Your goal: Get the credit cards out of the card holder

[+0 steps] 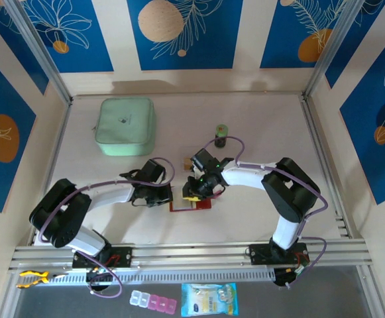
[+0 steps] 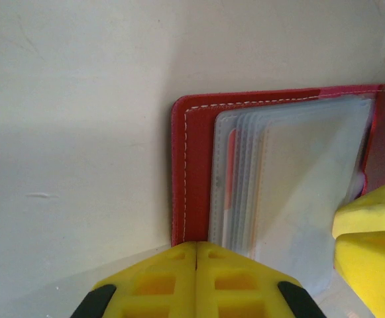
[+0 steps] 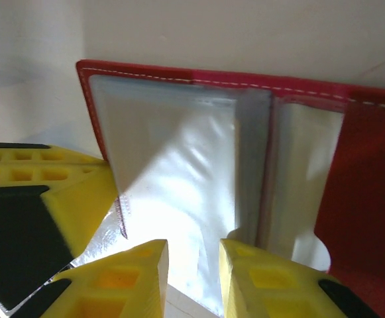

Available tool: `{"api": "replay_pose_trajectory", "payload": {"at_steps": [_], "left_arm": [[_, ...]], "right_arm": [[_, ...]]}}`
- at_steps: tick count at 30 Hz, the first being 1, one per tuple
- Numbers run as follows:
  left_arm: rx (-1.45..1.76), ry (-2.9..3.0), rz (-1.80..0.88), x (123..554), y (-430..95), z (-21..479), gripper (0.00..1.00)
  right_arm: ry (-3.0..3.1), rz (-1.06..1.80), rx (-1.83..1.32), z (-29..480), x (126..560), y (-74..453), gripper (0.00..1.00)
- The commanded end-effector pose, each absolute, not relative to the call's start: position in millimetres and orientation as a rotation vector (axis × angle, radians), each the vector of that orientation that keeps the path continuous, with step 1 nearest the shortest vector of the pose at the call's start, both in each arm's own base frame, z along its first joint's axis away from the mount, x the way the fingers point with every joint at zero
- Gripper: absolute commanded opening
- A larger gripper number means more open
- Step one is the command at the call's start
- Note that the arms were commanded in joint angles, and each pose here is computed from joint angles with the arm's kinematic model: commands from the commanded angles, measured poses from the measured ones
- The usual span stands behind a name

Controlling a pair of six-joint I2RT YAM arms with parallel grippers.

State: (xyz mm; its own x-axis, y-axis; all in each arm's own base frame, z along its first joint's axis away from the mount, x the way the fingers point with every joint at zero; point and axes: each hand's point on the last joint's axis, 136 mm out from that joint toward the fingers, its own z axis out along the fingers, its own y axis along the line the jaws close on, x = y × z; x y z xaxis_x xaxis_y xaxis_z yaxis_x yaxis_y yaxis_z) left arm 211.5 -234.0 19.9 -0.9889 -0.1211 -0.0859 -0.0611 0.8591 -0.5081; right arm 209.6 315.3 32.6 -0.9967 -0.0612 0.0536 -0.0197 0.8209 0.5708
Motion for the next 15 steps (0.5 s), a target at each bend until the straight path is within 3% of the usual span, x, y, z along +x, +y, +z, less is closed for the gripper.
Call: {"api": "replay_pose_trajectory", "payload": {"at_steps": [1,15], "left_arm": [[-0.139,2.963,-0.734,199,-224,10,0.04],[-0.134,2.952,-0.738,202,-226,15,0.04]], "right_arm": [[-2.938,-0.84,0.078,25,203,307,0.28],[-2.95,-0.828,0.06,24,205,298,0.27]]}}
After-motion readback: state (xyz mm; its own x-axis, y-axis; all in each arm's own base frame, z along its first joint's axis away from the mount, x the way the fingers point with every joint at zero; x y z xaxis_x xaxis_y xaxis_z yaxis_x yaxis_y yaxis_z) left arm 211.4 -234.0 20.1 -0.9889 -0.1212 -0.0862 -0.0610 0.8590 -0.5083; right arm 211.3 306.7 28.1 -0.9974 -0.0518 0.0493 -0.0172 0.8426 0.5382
